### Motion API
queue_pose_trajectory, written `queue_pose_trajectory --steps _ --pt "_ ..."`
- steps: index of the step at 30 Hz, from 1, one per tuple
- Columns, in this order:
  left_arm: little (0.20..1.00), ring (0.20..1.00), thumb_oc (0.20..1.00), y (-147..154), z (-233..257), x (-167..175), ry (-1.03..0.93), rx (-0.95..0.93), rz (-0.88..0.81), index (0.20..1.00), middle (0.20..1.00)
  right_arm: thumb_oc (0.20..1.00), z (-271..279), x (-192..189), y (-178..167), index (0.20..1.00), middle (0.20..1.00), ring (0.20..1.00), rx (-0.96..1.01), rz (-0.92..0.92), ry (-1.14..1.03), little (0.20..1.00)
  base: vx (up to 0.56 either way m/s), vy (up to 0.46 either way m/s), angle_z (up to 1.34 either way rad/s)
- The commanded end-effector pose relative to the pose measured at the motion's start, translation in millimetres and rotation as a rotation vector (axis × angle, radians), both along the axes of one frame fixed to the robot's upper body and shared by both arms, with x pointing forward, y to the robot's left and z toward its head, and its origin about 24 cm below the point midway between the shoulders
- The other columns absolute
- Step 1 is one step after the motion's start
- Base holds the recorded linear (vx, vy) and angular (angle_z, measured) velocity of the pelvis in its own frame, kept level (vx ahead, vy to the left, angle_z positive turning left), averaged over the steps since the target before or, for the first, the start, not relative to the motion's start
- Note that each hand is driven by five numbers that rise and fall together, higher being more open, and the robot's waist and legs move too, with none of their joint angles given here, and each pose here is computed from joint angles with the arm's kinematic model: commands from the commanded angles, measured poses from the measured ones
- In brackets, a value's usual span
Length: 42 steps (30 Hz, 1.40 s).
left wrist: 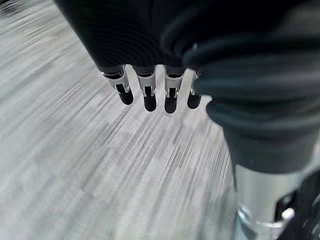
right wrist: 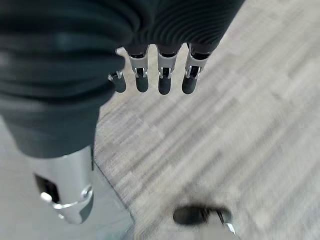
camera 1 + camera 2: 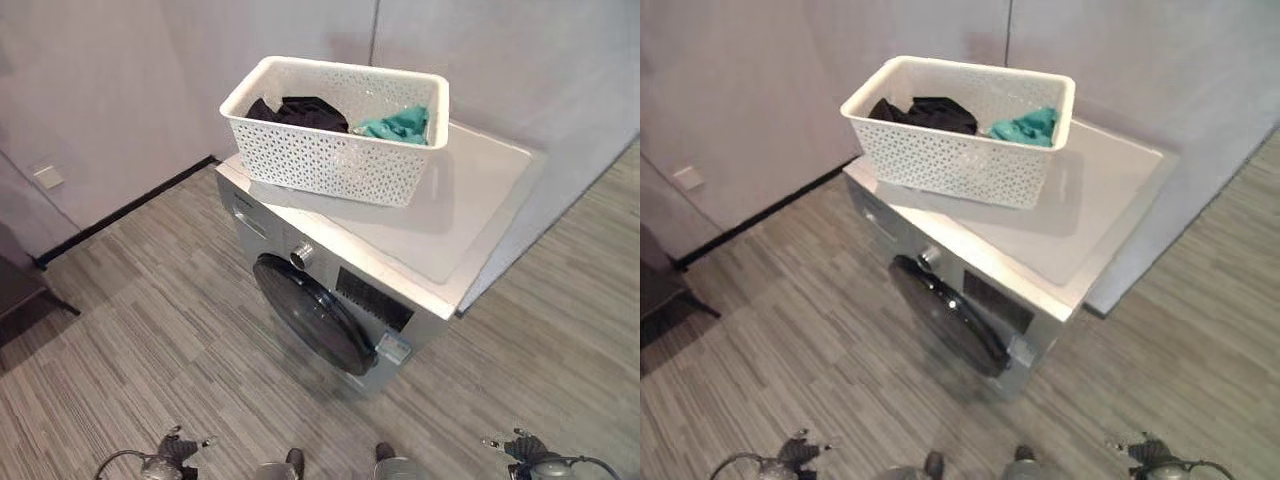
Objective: Grab the laundry basket,head to the washer,open it,put in the laundry and shut it.
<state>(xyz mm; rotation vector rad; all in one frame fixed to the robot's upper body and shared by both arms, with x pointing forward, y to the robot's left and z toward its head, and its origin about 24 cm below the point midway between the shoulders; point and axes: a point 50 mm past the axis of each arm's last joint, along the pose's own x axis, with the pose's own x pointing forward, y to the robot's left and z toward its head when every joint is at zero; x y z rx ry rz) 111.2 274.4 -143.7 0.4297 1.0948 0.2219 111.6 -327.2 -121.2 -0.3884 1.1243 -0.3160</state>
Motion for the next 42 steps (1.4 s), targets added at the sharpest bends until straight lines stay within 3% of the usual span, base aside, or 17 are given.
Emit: queue_pose_trajectory --steps 1,5,10,15,21,29,35,42 --pt "1.000 1.000 1.000 19.7 6.4 -8.5 0.007 0.067 -0.018 1.000 1.000 1.000 7.6 29.5 5.9 1.000 1.000 1.000 -0.053 0.101 -0.055 1.000 -0.20 0.454 -1.19" --pt "1.000 1.000 1.000 15.9 1.2 -16.5 0.124 0.061 -0.147 1.000 1.000 1.000 -6.6 -8.0 9.9 1.000 1.000 1.000 0.005 0.051 0.016 1.000 -0.12 0.341 -0.79" --pt "1.000 1.000 1.000 -2.5 -0.7 -1.3 0.076 0.034 -0.207 1.000 1.000 1.000 -8.5 -31.3 0.5 1.000 1.000 1.000 -0.014 0.019 0.090 1.000 -0.02 0.035 0.29" --pt "1.000 1.000 1.000 -12.4 -5.0 -4.1 0.076 -0.013 -0.175 1.000 1.000 1.000 -5.7 -30.3 -5.6 1.000 1.000 1.000 -0.043 0.041 0.117 1.000 -0.03 0.044 -0.08" --pt "1.000 1.000 1.000 -1.1 -4.5 -13.1 0.105 0.008 -0.123 1.000 1.000 1.000 -7.6 -35.5 -3.6 1.000 1.000 1.000 -0.043 0.043 0.129 1.000 0.02 0.126 -0.13" --pt "1.000 1.000 1.000 -1.6 -0.1 3.0 0.057 0.018 -0.134 1.000 1.000 1.000 -2.5 -43.1 -16.6 1.000 1.000 1.000 -0.088 -0.001 0.145 1.000 0.09 0.372 -0.19" --pt "1.000 1.000 1.000 -0.7 5.5 17.4 0.040 0.059 -0.248 1.000 1.000 1.000 2.6 -24.6 -18.3 1.000 1.000 1.000 -0.090 -0.005 0.087 1.000 0.04 0.356 -0.24" --pt "1.000 1.000 1.000 8.4 5.0 8.0 0.071 0.084 -0.206 1.000 1.000 1.000 3.9 29.8 13.7 1.000 1.000 1.000 -0.073 0.187 -0.011 1.000 -0.07 0.253 -1.00"
